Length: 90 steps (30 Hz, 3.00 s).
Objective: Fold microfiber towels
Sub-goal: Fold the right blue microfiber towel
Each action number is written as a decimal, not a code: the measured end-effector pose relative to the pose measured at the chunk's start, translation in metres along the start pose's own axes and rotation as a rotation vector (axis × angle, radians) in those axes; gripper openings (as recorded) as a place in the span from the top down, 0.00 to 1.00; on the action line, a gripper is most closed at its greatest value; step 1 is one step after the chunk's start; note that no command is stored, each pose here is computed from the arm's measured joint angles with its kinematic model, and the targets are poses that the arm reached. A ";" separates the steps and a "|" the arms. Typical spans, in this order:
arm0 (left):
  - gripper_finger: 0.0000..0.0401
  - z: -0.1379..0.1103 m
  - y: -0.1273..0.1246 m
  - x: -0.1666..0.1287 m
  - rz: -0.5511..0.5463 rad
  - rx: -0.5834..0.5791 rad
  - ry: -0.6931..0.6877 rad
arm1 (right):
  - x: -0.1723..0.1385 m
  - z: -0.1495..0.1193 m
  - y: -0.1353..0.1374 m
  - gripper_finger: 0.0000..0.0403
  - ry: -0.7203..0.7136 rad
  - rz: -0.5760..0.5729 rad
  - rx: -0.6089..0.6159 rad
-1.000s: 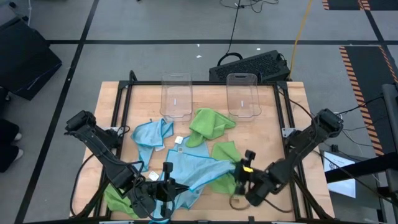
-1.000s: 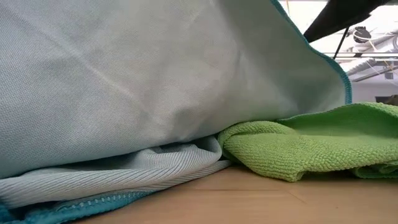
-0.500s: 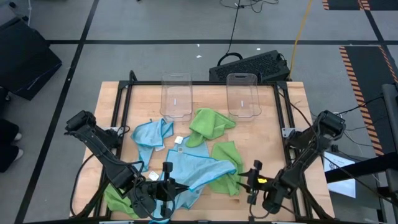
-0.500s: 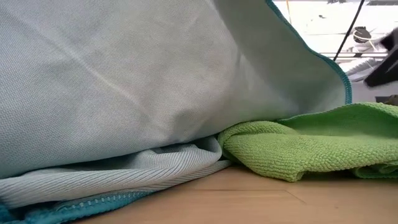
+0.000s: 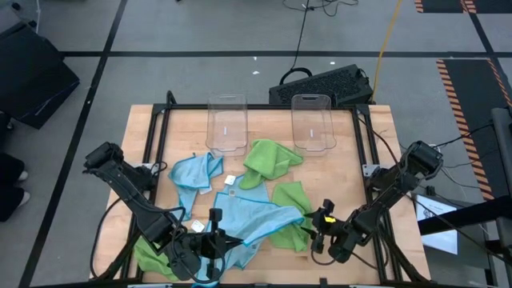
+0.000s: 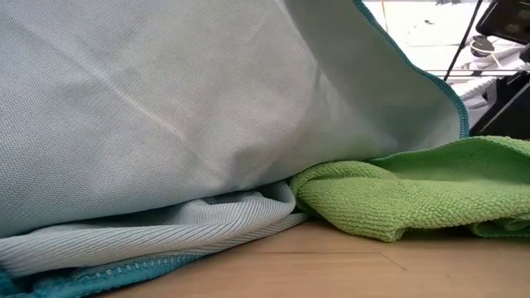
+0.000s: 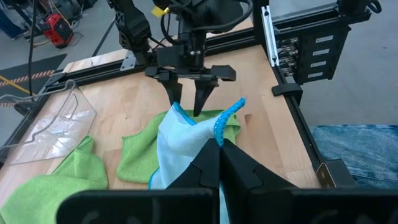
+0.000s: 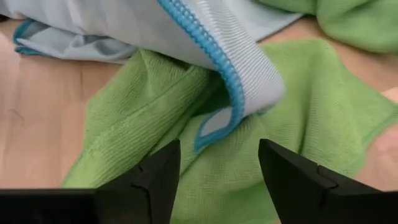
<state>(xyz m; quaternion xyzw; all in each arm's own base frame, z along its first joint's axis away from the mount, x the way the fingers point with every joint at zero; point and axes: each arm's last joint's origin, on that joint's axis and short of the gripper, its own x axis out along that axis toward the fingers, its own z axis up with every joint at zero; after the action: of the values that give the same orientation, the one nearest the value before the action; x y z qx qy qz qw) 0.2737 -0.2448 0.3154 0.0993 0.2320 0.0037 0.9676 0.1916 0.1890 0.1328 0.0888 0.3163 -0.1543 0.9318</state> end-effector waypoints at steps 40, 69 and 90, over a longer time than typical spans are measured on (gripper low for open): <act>0.99 -0.008 -0.030 -0.028 -0.112 -0.007 -0.010 | -0.040 0.066 -0.030 1.00 0.022 0.342 -0.234; 0.99 0.030 0.058 -0.045 0.426 0.002 -0.144 | -0.129 0.138 -0.125 1.00 -0.299 0.490 -0.237; 0.99 0.031 0.169 -0.036 0.630 0.099 0.074 | -0.107 0.180 -0.166 1.00 -0.417 -0.052 -0.583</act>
<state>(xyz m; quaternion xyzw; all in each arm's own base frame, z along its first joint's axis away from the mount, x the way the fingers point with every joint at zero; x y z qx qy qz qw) 0.2624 -0.0866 0.3911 0.2127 0.2248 0.2953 0.9039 0.1555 0.0112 0.3285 -0.2224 0.1523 -0.0962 0.9582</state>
